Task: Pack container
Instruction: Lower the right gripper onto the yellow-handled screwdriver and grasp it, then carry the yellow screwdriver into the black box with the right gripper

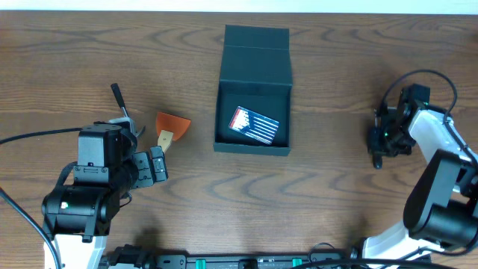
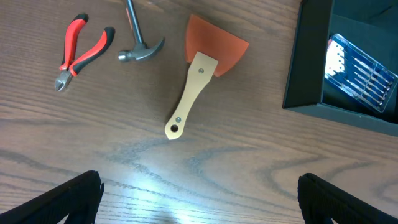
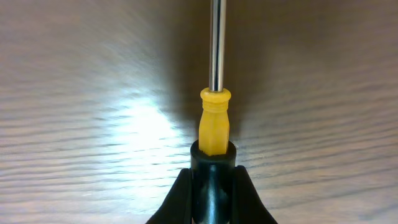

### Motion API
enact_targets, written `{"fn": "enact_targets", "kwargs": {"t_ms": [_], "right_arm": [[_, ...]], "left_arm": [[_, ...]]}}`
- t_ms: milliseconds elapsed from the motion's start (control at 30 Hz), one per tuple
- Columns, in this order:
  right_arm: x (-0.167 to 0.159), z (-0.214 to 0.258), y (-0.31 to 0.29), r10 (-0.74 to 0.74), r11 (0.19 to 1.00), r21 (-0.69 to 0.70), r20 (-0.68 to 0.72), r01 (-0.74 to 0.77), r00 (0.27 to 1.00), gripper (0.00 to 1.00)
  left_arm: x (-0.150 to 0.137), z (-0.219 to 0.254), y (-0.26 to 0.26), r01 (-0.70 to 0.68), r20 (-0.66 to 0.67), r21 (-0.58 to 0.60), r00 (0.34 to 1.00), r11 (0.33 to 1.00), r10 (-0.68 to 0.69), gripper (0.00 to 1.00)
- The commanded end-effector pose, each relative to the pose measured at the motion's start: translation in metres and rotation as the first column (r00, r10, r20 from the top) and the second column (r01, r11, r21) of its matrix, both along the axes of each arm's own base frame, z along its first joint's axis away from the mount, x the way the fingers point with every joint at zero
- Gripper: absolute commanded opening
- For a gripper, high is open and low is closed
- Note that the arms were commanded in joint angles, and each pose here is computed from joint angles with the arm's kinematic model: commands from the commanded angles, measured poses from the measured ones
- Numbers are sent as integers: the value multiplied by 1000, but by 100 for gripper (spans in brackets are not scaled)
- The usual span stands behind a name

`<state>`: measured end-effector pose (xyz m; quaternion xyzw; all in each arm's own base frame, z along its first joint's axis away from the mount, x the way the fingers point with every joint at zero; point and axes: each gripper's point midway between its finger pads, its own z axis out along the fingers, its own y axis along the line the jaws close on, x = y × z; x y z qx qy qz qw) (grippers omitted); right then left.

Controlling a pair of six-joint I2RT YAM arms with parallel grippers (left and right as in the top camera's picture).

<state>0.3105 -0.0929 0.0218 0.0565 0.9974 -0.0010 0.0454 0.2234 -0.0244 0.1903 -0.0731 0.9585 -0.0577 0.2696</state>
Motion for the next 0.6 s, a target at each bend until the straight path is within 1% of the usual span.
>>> {"fn": "enact_targets", "kwargs": {"t_ms": [0,233,333,433,467,500,567], "right_arm": [[26,43,11,33,999,-25,140,-30,990,1],[43,97,55,169,986,-63,267,-157,949,1],[51,126,92,283,959,-88,327,-269,901,1],[58,158,144,441,896,-128,384,-426,811,1],[59,171,168,508,857,-148,406,-494,760,1],[60,179,184,552,827,-163,420,-538,721,1],[57,192,219,650,744,-205,440,-636,619,1]], "left_arm": [[2,7,3,-7,20,11,1000,1000,7,99],[2,7,3,-7,20,11,1000,1000,7,98],[2,7,3,-7,20,11,1000,1000,7,99],[2,7,3,-7,20,11,1000,1000,7,98],[2,7,3,-7,20,10,1000,1000,7,99],[2,7,3,-7,20,11,1000,1000,7,99],[2,7,3,-7,20,11,1000,1000,7,98]]}}
